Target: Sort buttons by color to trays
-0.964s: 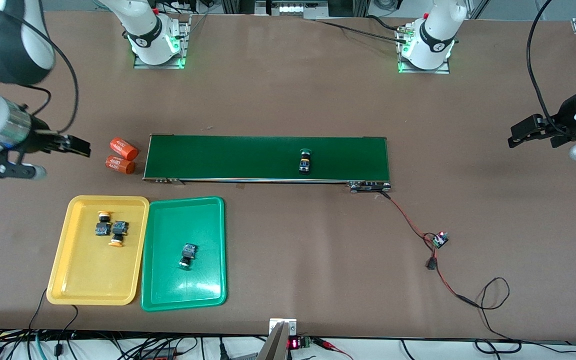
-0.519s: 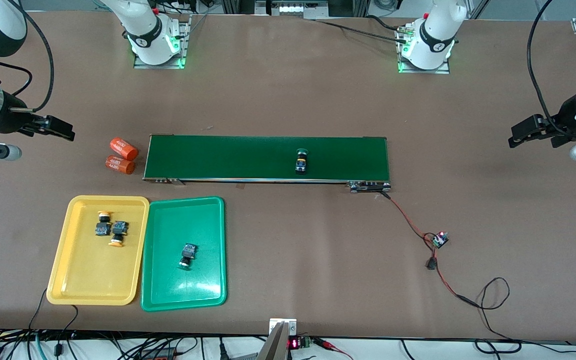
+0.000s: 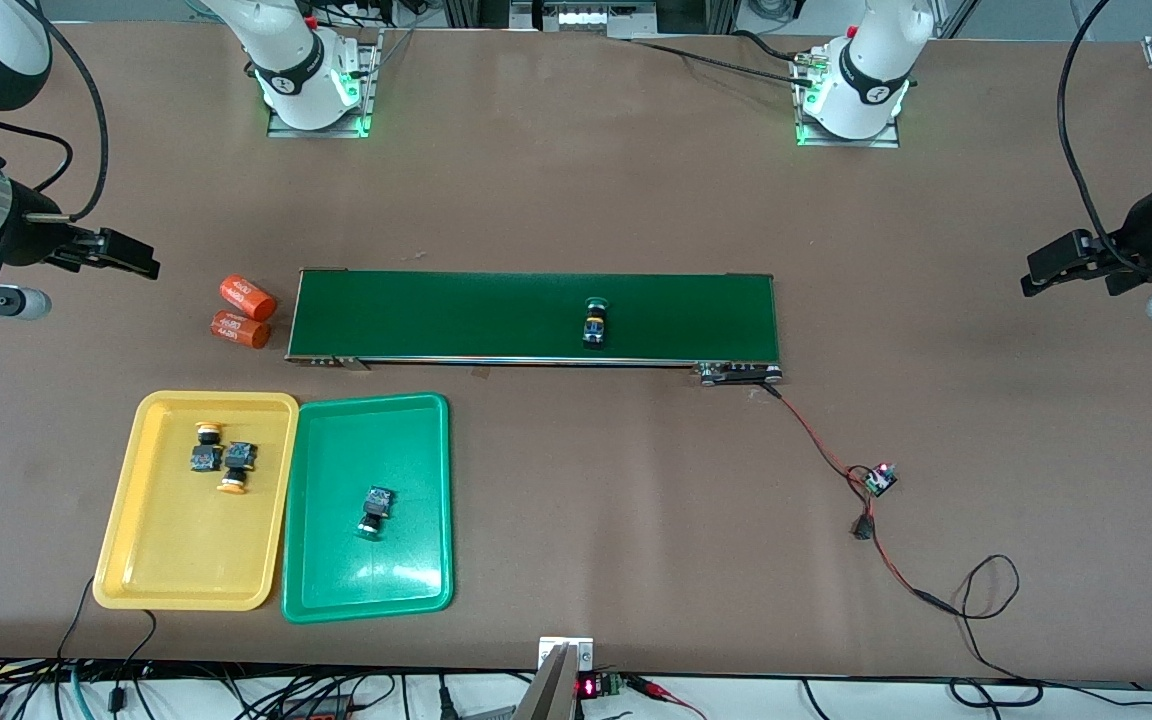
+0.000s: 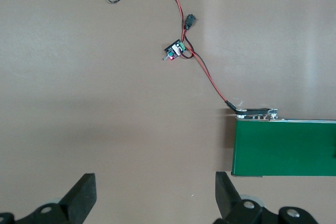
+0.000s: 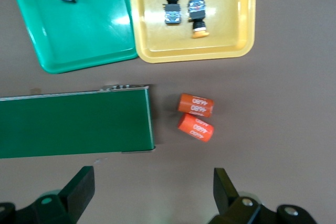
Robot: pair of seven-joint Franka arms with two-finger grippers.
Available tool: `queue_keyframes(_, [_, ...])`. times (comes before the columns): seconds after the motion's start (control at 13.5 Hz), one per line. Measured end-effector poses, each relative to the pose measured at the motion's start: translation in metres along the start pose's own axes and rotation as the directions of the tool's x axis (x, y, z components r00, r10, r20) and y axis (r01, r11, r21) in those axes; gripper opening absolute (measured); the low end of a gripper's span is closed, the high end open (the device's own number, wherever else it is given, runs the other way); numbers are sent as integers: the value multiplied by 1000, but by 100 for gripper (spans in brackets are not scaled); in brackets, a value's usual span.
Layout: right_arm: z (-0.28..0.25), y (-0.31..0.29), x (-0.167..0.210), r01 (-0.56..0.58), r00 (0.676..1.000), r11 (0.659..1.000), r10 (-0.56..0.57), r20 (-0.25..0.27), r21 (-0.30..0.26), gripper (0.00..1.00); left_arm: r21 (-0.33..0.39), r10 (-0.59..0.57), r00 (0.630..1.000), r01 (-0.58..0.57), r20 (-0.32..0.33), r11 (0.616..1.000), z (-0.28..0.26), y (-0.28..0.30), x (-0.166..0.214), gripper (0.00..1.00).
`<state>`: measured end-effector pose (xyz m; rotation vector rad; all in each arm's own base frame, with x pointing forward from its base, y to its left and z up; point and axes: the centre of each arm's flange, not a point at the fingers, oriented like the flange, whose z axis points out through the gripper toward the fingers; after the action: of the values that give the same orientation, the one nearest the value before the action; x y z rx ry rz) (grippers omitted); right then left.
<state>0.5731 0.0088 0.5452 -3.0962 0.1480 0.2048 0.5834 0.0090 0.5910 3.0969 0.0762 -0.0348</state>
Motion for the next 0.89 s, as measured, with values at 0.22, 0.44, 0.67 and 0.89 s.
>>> queue_keyframes(0.22, [1, -7, 0, 7, 1000, 1000, -7, 3, 23, 100, 0, 0, 1000, 0, 0, 1000, 0, 0, 0, 100])
queue_keyframes(0.44, [2, -9, -2, 8, 1000, 999, -8, 5, 36, 100, -1, 3, 1000, -3, 0, 1000, 0, 2, 0, 100])
queue_keyframes(0.67, [7, -10, -22, 4, 1000, 998, -2, -26, 64, 100, -1, 6, 1000, -6, -1, 1000, -1, 3, 0, 100])
queue_keyframes(0.89, [19, -10, -55, -1, 997, 997, 7, -80, 77, 100, -1, 6, 1000, -6, -5, 1000, -2, 3, 0, 100])
